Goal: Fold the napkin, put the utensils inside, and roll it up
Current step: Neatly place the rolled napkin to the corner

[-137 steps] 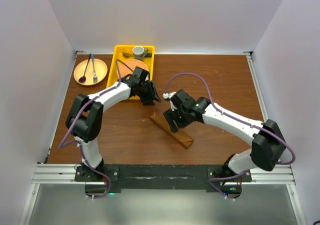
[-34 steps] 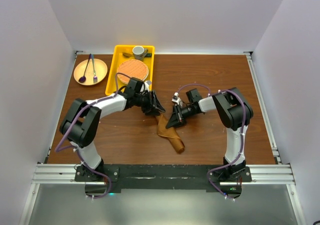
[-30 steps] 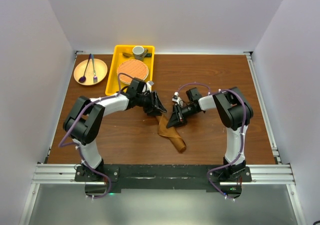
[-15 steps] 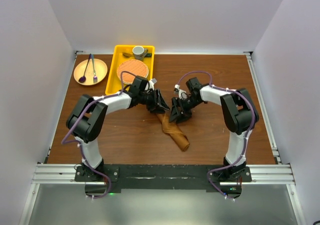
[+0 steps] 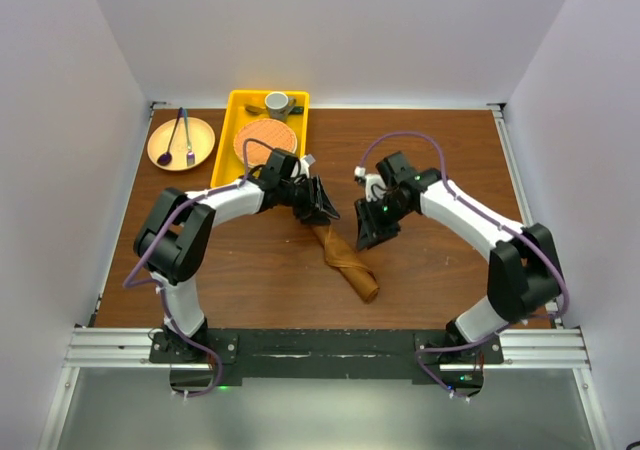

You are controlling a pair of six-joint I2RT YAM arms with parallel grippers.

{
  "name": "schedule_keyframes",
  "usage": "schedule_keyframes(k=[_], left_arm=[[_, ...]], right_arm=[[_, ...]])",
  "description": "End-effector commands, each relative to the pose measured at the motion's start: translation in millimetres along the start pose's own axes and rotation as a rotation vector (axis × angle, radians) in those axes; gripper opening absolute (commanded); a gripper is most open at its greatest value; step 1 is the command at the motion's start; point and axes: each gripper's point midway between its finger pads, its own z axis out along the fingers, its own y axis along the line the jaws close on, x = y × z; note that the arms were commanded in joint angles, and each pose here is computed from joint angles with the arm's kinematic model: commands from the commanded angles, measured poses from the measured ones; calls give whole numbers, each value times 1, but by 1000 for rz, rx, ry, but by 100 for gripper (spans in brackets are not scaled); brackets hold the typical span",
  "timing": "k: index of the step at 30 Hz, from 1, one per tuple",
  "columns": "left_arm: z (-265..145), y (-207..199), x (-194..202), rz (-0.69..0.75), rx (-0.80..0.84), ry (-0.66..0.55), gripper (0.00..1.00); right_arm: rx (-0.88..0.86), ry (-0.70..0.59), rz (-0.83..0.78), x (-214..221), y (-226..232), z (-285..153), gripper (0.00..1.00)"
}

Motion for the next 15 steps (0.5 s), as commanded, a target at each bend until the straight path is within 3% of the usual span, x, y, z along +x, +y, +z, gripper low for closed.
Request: schedule_keyframes(k=[1, 2, 4, 15], left_arm=[[-2, -9, -9, 49, 3, -17, 45], [-1, -9, -10, 53, 2, -20, 45], [3, -3, -10, 45, -4, -8, 45], [20, 26, -30, 52, -56, -11, 45]], right_arm=[[-84, 70, 41, 42, 30, 10, 36], [-94, 92, 86, 53, 29, 17, 28], [-140, 97, 107, 57, 32, 25, 24], [64, 135, 184, 79, -13, 49, 16]])
